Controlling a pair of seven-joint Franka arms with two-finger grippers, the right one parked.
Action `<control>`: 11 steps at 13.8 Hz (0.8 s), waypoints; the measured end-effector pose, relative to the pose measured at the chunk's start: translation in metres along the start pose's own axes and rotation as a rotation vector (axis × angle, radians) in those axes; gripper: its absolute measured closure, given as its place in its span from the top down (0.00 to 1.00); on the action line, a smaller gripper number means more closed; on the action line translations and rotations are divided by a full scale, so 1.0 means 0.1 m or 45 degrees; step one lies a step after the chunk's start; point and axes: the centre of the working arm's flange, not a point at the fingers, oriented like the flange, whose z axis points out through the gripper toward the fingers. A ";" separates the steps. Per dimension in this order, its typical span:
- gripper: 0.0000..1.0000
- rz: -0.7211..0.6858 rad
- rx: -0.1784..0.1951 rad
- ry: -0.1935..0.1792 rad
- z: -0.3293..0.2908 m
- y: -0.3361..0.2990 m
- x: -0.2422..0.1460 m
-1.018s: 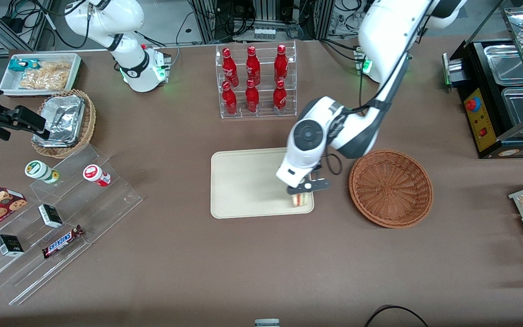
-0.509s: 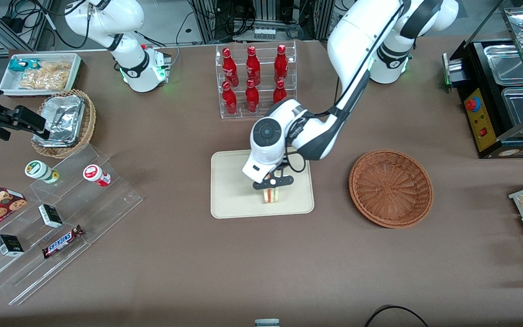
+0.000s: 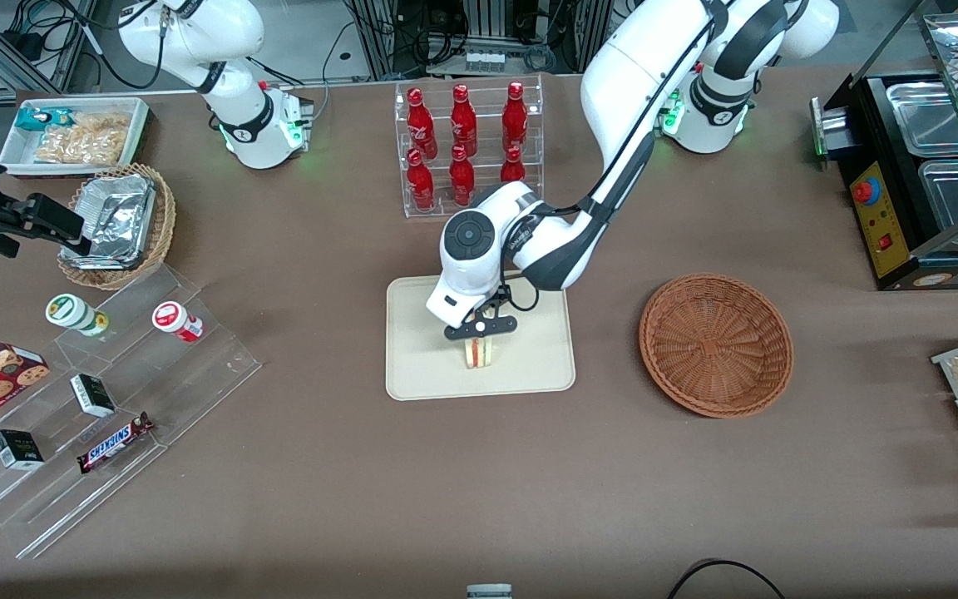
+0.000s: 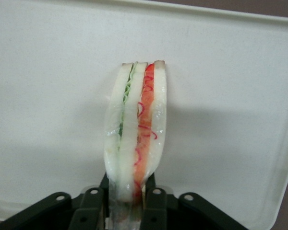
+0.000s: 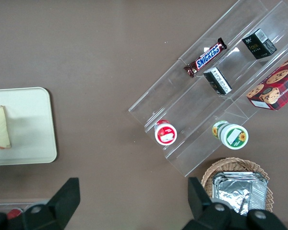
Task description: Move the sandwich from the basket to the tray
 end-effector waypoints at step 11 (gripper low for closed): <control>1.00 -0.169 0.131 0.000 -1.04 -0.60 0.47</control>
